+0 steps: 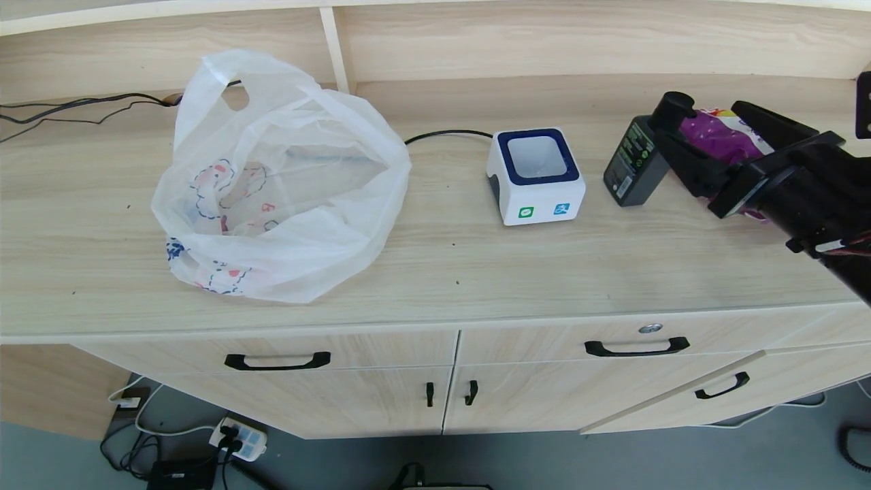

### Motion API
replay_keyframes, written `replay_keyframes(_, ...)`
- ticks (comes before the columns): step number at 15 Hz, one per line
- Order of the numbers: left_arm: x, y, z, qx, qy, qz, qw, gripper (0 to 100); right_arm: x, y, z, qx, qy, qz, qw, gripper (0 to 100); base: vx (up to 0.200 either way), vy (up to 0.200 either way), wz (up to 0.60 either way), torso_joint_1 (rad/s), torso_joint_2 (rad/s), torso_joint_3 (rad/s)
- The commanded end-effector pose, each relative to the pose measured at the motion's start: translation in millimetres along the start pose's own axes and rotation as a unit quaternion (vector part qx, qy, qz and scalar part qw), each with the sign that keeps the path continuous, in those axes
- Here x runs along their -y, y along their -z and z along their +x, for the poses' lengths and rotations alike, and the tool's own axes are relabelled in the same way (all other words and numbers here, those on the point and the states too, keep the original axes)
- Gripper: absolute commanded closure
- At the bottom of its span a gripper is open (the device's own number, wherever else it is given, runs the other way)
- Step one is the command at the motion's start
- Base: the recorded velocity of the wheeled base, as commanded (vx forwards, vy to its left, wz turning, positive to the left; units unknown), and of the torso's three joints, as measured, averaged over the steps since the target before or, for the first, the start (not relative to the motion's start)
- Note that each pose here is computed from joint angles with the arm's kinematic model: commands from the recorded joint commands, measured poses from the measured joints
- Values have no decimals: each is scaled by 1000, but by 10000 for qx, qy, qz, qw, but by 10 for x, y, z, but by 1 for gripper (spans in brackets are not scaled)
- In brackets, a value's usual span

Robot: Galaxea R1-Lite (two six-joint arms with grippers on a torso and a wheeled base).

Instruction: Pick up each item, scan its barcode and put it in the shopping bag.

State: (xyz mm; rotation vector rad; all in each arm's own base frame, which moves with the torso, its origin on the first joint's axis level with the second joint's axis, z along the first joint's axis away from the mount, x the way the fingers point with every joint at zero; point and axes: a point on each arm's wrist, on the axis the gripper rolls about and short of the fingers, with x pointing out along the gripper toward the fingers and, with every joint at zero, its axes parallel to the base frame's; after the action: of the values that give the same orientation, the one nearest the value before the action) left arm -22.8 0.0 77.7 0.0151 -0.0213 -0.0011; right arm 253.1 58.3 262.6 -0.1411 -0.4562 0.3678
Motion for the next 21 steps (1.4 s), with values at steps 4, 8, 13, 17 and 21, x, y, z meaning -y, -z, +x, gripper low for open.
replay_keyframes(4, 0, -1, 1, -7, 1, 1, 10000, 0, -11, 301, 197, -316, -56, 18, 9995, 0, 0, 0, 0, 0, 0, 0)
replay_keyframes(8, 0, -1, 1, -7, 1, -7, 10000, 0, 77, 455, 332, -363, 90, -5, 9993, 0, 0, 0, 0, 0, 0, 0)
replay_keyframes(13, 0, -2, 1, 1, 1, -7, 10000, 0, 242, 627, 372, -547, 333, 117, 9979, 0, 0, 0, 0, 0, 0, 0)
replay_keyframes(17, 0, -5, 1, 16, 1, -22, 10000, 0, 263, 808, 543, -560, 316, 116, 9979, 0, 0, 0, 0, 0, 0, 0)
replay_keyframes(21, 0, -5, 1, 16, 1, -22, 10000, 0, 286, 845, 666, -445, 317, 139, 9984, 0, 0, 0, 0, 0, 0, 0)
